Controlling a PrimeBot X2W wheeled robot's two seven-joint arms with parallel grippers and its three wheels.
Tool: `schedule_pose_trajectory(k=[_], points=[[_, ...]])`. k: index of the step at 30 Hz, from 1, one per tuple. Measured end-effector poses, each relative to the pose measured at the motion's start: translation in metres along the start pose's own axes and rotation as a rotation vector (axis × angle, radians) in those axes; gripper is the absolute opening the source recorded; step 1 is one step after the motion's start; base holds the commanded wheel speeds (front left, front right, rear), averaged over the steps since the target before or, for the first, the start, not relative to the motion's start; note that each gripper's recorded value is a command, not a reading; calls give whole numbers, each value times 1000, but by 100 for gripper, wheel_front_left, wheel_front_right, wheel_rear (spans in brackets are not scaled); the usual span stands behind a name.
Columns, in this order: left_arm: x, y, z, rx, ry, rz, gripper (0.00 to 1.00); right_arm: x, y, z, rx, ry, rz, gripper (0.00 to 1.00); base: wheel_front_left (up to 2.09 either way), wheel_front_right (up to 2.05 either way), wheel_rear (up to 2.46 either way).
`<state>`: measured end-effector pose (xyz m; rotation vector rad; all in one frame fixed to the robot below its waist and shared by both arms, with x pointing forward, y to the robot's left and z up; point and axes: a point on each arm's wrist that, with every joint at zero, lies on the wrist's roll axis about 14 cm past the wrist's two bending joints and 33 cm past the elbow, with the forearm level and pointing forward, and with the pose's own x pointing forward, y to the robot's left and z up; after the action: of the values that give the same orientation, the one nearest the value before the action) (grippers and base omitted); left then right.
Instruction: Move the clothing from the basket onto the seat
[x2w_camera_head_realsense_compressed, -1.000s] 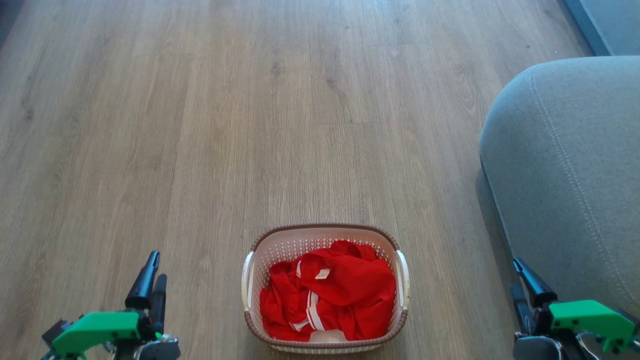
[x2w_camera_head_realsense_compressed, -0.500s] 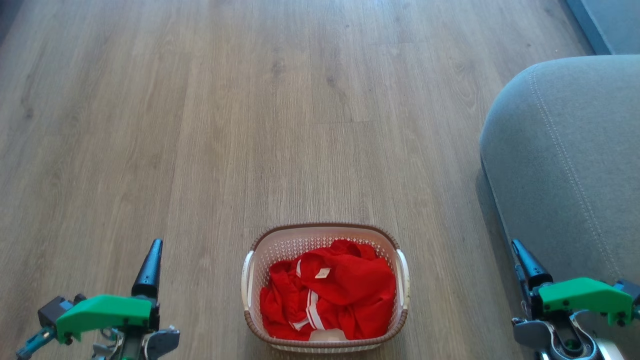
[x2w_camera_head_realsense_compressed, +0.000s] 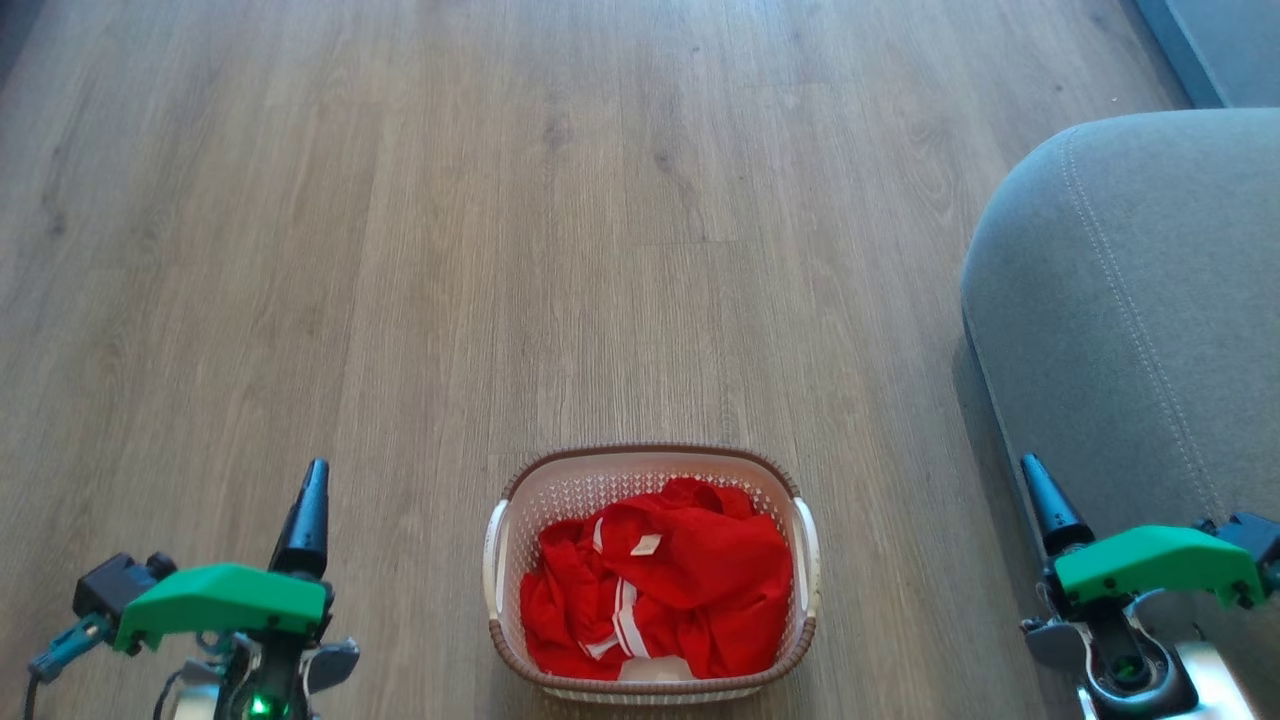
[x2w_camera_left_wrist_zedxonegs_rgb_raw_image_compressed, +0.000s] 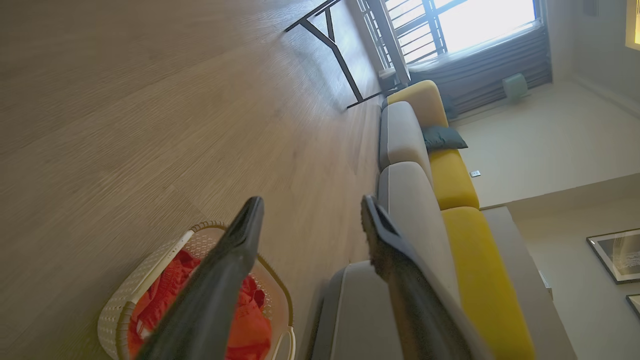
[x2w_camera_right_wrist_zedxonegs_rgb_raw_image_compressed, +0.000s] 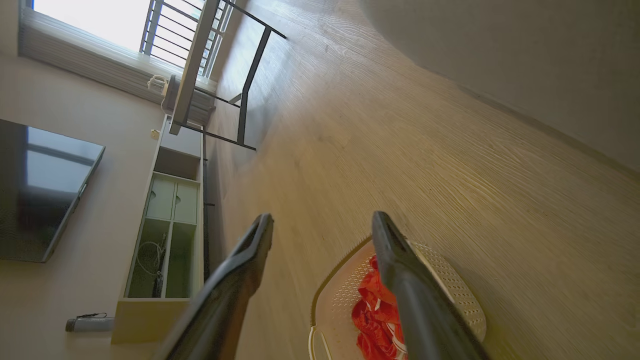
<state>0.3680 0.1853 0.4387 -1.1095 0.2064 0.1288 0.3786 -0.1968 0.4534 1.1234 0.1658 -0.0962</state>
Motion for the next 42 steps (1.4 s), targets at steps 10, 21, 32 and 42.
schedule_pose_trajectory(k=[10, 21, 32, 42], points=[[5, -5, 4, 137, -17, -7, 100, 8, 11, 3, -136, 2, 34, 100, 0, 0, 0], [12, -16, 6, 282, -35, -33, 100, 15, 24, 1, -286, 4, 74, 100, 0, 0, 0], [19, -30, 8, 447, -60, -69, 100, 26, 41, 5, -449, -9, 127, 100, 0, 0, 0], [25, -43, 11, 582, -87, -96, 100, 34, 58, 10, -595, -30, 184, 100, 0, 0, 0]])
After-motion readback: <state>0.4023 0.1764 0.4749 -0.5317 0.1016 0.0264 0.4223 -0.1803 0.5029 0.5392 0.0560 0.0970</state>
